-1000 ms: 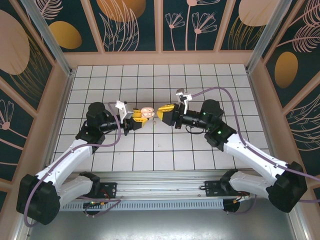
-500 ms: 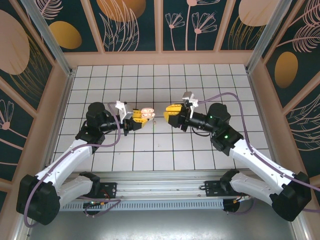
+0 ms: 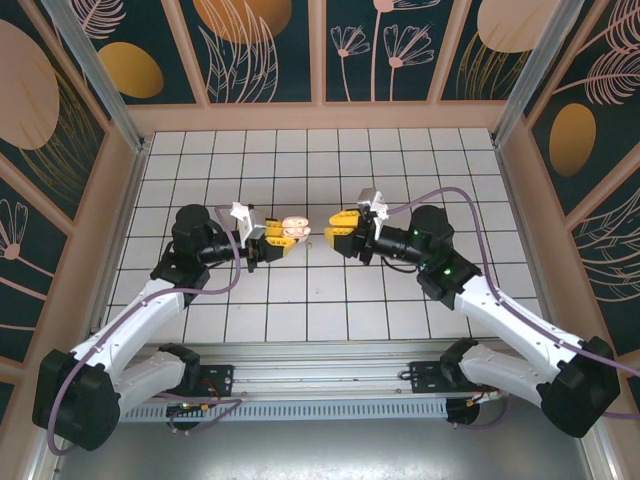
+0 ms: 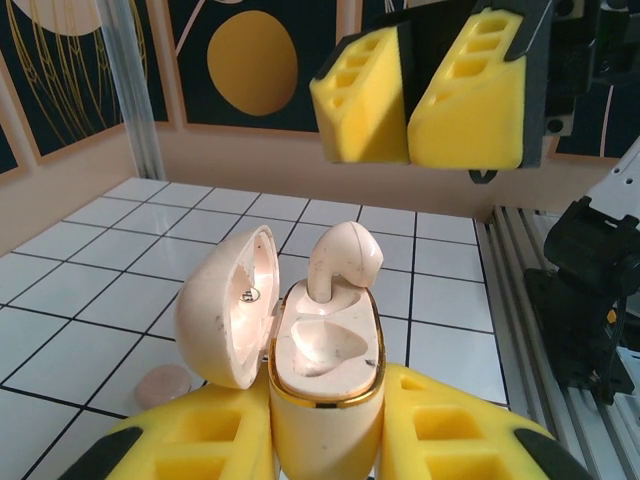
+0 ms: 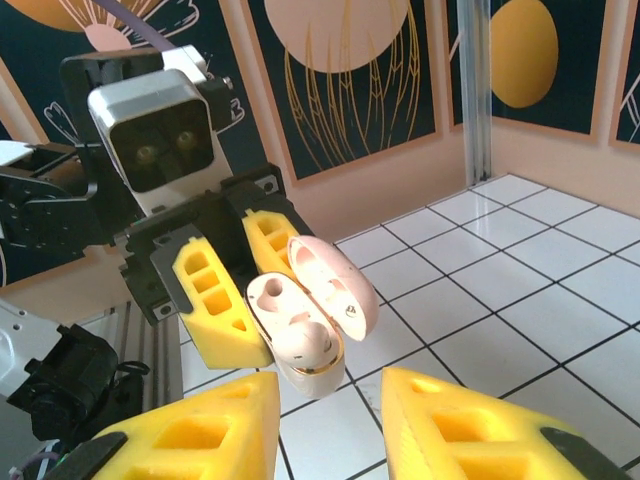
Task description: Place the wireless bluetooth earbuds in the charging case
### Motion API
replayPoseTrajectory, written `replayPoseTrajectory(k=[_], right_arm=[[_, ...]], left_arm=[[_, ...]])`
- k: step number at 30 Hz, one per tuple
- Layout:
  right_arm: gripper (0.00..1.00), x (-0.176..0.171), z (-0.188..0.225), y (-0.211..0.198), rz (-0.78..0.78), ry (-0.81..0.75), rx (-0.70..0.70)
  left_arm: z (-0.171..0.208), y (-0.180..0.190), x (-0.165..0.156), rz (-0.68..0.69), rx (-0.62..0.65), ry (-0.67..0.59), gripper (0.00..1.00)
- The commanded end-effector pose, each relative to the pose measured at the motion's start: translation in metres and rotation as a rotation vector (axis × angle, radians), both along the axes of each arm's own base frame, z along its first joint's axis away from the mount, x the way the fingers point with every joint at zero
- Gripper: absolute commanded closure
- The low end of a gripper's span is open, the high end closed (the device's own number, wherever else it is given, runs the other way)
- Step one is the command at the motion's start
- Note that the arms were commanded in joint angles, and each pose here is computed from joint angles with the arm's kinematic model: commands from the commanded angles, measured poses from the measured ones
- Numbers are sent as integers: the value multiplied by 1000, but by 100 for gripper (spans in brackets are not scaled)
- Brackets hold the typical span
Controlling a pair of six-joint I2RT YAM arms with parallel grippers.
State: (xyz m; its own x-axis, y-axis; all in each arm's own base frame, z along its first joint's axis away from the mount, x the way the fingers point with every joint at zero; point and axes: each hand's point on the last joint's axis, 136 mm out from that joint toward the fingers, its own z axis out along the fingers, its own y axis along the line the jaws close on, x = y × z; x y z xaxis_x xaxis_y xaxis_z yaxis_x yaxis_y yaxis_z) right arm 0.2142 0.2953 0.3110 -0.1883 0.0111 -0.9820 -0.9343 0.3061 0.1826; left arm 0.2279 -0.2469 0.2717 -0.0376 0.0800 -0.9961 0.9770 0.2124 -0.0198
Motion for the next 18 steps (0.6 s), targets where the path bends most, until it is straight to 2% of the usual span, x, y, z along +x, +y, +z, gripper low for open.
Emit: replayPoseTrajectory(k=[1,18], right_arm=[[67,-2,11,3,33,-28,25],[66,-5,15,26,124,-9,41]], left_arm=[[22,-1,-7,-28,-29,-81,76],[22,-1,-7,-30,-33,-81,76]])
